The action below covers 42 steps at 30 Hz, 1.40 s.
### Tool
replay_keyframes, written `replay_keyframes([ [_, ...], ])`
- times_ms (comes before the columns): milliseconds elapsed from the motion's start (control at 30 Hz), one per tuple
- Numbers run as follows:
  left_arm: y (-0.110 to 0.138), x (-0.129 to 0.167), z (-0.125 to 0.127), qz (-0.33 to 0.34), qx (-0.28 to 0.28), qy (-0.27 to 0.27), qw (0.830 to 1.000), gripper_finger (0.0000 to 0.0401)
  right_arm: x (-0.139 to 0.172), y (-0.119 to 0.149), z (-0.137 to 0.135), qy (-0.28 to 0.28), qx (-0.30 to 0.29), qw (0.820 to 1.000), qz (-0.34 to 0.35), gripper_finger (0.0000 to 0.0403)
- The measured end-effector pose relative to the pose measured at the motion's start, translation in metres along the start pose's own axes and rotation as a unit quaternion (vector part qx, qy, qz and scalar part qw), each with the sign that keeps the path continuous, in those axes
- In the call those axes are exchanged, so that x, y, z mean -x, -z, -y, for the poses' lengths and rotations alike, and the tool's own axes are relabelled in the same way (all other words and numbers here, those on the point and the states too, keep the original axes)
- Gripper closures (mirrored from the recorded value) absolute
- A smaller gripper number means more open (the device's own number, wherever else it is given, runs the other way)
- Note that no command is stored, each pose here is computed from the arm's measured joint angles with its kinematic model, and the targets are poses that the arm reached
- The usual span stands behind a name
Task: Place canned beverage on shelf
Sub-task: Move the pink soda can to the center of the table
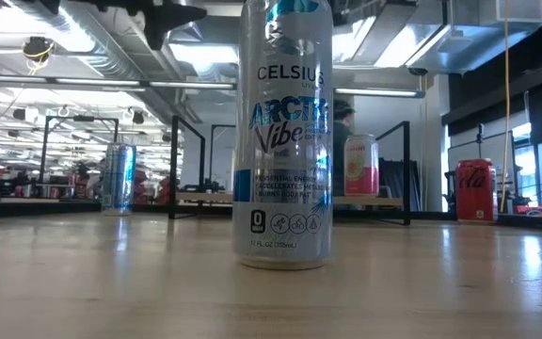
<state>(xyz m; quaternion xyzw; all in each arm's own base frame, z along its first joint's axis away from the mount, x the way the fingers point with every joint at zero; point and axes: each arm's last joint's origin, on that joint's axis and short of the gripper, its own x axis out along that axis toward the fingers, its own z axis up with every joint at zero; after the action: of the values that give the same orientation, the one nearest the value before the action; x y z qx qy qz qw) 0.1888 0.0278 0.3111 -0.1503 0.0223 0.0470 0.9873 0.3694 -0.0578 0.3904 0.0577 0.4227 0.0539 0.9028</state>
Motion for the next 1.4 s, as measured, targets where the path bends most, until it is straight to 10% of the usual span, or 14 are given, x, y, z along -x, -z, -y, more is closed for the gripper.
replay_keyframes([
  [467, -0.024, -0.021, 0.062, -0.178, -0.066, 0.029, 0.981, 0.0169, -0.027, 0.018, -0.096, -0.024, 0.032, 0.997, -0.064, 0.0034],
  [800, -0.037, -0.005, 0.100, -0.316, 0.077, -0.025, 0.945, 0.0169, 0.014, 0.071, -0.135, -0.001, 0.043, 0.999, -0.016, 0.0034],
  [1200, -0.004, 0.027, 0.147, -0.476, 0.245, -0.035, 0.844, 0.0169, -0.007, 0.139, -0.133, -0.020, -0.045, 0.999, -0.014, 0.0034],
  [1400, 0.010, 0.034, 0.165, -0.457, 0.224, -0.075, 0.857, 0.0169, -0.017, 0.147, -0.130, -0.005, -0.047, 0.999, -0.016, 0.0034],
])
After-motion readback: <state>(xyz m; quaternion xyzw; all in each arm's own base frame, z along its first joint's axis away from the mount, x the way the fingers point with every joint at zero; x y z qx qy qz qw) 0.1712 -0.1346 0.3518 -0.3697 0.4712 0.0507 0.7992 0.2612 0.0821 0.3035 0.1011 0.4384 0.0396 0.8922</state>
